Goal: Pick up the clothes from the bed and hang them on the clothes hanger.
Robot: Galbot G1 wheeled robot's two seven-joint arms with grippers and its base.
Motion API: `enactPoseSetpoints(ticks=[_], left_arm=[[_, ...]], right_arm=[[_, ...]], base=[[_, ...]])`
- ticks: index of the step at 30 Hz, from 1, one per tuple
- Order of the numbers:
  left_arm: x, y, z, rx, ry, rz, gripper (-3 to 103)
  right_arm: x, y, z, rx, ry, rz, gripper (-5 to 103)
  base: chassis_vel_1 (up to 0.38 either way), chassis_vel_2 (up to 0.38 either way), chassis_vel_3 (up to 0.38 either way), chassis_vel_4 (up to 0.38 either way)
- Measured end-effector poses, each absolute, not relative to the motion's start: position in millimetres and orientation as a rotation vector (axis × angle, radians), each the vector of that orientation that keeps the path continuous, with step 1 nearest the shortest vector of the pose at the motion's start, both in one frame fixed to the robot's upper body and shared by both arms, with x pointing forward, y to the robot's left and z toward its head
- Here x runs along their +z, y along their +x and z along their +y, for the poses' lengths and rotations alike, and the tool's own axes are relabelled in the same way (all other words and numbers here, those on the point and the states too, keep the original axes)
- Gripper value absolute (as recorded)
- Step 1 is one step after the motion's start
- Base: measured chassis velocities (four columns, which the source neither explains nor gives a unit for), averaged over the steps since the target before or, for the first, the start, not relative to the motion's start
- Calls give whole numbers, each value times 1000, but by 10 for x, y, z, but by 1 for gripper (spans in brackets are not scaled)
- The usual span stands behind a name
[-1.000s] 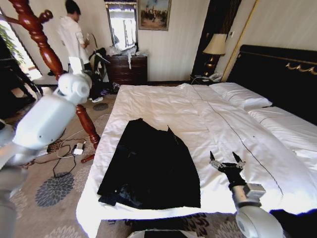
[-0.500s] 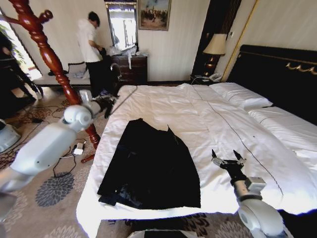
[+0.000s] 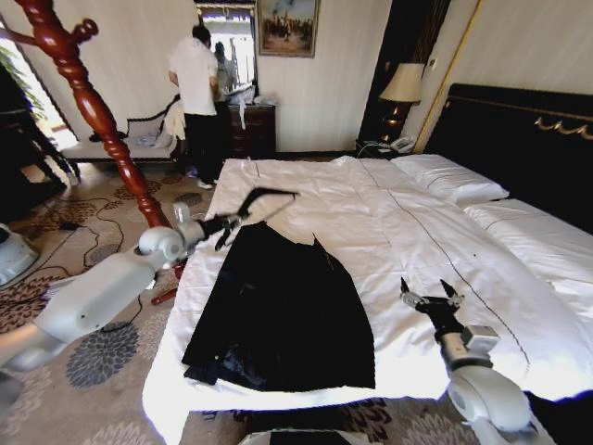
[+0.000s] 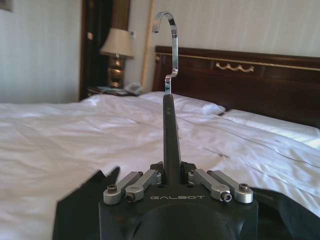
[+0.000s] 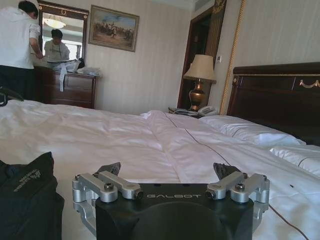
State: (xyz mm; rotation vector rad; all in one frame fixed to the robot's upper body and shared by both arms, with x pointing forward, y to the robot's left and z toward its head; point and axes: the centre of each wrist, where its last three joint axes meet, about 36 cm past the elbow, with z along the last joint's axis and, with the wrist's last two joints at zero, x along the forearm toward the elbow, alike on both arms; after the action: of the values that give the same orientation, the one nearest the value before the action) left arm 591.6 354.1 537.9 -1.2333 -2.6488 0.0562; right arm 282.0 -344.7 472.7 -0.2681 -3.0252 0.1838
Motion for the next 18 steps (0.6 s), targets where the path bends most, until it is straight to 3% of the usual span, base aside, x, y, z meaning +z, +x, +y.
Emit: enactPoseSetpoints(ticks=[9,18], left_arm=[[4973,6169,3975,147,-1492,-2461,16],[4777,6269,4328,92,-1626,-2316,16]], right_arm=[[4691,2892,-3507,190,-285,-3019,100],[4605,2978,-3522,187,-278,-3004,100]], base=[[0,0,0,0],[0,0,0,0]])
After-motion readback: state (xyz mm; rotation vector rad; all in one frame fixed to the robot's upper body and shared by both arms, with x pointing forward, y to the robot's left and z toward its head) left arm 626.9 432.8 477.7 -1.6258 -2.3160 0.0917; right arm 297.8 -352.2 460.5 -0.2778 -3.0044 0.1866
